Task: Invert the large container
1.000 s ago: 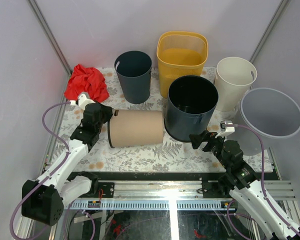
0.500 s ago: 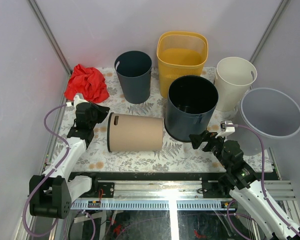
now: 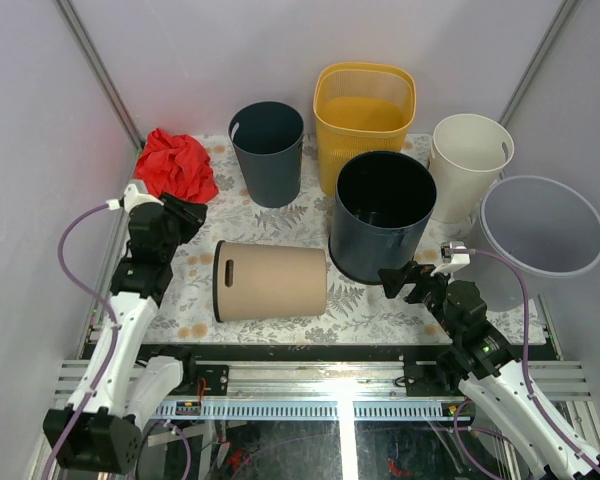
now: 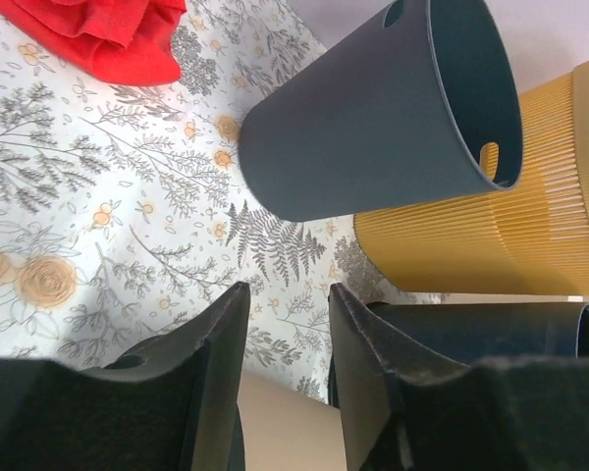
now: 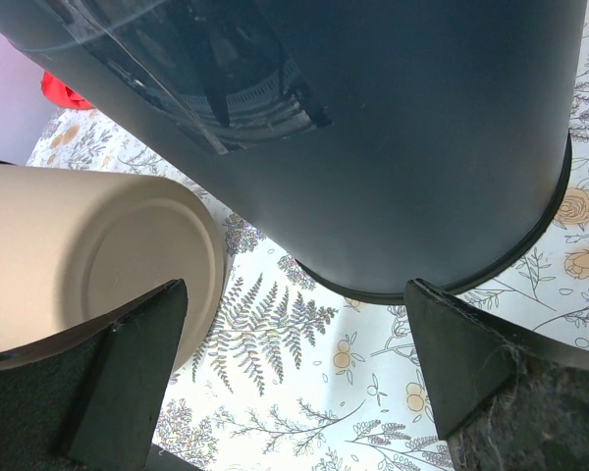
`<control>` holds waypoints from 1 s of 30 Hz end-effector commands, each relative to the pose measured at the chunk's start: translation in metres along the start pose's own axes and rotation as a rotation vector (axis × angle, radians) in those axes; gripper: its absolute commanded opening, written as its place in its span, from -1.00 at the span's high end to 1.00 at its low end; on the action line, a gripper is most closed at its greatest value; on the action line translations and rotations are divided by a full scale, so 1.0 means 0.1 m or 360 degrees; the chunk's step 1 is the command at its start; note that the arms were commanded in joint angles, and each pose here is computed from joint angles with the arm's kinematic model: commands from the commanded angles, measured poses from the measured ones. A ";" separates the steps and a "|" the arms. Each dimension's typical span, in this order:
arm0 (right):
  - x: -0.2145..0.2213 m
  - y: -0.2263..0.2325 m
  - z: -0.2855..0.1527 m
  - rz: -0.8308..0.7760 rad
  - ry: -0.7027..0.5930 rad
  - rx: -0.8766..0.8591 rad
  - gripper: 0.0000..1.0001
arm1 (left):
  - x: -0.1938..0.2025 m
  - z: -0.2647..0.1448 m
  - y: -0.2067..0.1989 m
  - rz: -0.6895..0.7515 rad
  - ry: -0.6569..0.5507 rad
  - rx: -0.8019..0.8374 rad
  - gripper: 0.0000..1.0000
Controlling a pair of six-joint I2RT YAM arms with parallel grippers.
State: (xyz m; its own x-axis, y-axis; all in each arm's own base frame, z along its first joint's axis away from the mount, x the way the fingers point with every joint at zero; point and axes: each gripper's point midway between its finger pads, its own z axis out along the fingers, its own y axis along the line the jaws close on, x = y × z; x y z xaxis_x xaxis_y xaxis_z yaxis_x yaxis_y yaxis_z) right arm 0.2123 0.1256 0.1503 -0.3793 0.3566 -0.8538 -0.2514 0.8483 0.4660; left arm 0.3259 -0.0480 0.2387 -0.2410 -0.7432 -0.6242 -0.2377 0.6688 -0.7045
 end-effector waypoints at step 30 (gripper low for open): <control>0.44 1.12 -0.41 0.0010 0.0541 -0.1084 -0.91 | 1.11 -0.61 0.35 0.0191 0.0553 -0.0020 0.29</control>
State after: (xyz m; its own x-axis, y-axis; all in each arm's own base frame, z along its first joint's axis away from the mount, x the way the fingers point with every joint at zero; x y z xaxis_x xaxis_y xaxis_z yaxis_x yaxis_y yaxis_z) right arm 0.1497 0.2051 0.1361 -0.6389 0.1462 -0.7553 -0.5917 0.5340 0.6039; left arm 0.2287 -0.1041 0.1539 -0.5982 -0.6025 -0.5284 -0.2282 0.7602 -0.6083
